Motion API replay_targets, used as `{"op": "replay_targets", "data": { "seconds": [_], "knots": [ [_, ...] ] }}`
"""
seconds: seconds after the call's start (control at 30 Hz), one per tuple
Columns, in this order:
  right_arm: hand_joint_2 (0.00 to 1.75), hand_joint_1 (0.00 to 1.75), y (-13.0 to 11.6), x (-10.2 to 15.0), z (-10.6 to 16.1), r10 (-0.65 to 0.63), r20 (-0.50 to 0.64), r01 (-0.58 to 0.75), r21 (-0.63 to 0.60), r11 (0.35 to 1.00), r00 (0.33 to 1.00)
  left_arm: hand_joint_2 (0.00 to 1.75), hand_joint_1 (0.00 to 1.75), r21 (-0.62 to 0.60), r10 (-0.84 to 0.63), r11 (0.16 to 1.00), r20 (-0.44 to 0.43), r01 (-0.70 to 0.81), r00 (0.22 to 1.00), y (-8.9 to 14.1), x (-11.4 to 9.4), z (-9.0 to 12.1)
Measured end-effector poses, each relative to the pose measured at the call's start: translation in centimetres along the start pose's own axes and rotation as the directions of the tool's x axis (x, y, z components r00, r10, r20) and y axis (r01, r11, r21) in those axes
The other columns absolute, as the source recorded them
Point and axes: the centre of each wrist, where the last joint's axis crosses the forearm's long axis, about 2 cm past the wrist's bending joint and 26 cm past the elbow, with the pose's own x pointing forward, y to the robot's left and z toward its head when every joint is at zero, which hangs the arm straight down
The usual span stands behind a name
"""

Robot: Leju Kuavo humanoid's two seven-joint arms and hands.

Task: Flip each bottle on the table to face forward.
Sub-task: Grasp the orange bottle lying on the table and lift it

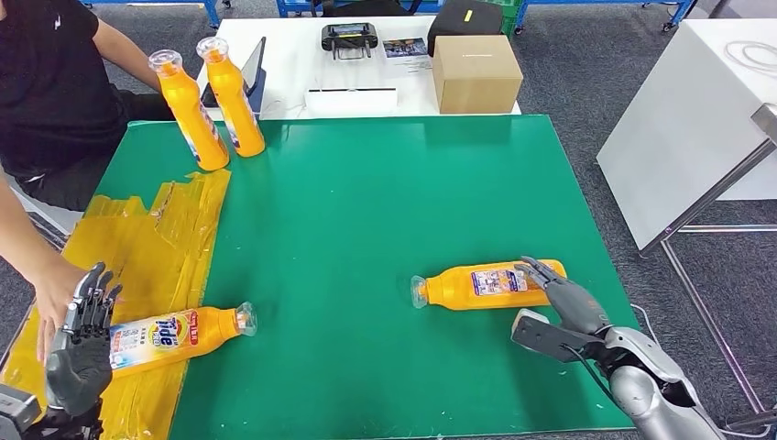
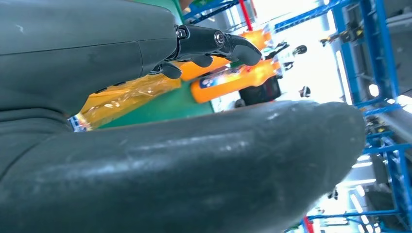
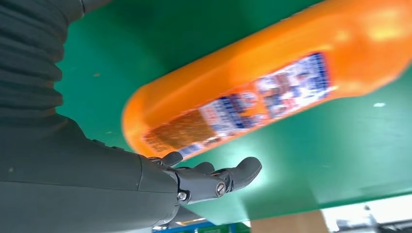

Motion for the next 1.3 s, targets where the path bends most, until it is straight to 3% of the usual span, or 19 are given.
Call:
{"op": "replay_targets", "data": {
  "seconds": [0.17, 0.53, 0.87, 1.03, 1.07, 1.17, 1.2, 1.3],
  "knots": [
    [1.75, 0.0, -1.1, -0.7, 0.0, 0.083, -0.048, -0.083, 0.002, 0.997, 0.995, 0.0, 0.0, 0.014, 0.01, 1.0, 0.036, -0.01, 0.999, -0.5, 0.6, -0.6],
    [1.75, 0.0, -2.9, -1.4, -2.8, 0.18, -0.119, -0.183, -0.02, 0.983, 0.976, 0.0, 0.0, 0.017, 0.028, 0.999, 0.061, -0.029, 0.998, -1.1, 0.8, -1.2],
    [1.75, 0.0, -2.7, -1.6, -4.1, 0.19, -0.135, -0.189, 0.015, 0.982, 0.973, 0.0, 0.0, 0.018, 0.04, 0.999, 0.073, -0.042, 0.997, -1.2, 0.8, -1.5],
    [1.75, 0.0, -2.2, -2.0, -5.1, 0.213, -0.143, -0.198, 0.107, 0.974, 0.967, 0.0, 0.0, 0.014, 0.052, 0.998, 0.086, -0.053, 0.995, -1.2, 0.8, -1.9],
    [1.75, 0.36, -2.1, -2.1, -5.3, 0.216, -0.142, -0.197, 0.139, 0.971, 0.966, 0.0, 0.0, 0.013, 0.054, 0.998, 0.09, -0.055, 0.994, -1.2, 0.8, -2.1],
    [1.75, 1.67, -2.2, -2.5, -6.1, 0.226, -0.139, -0.191, 0.232, 0.954, 0.964, 0.0, 0.0, 0.014, 0.06, 0.998, 0.102, -0.061, 0.993, -1.2, 0.7, -2.6],
    [1.75, 1.75, -2.4, -2.6, -6.3, 0.231, -0.138, -0.191, 0.252, 0.948, 0.963, 0.0, 0.0, 0.014, 0.061, 0.998, 0.104, -0.063, 0.993, -1.2, 0.7, -2.7],
    [1.75, 1.75, -2.9, -3.0, -6.6, 0.241, -0.135, -0.193, 0.292, 0.937, 0.961, 0.0, 0.0, 0.015, 0.068, 0.997, 0.106, -0.07, 0.992, -1.3, 0.5, -2.9]
  ]
}}
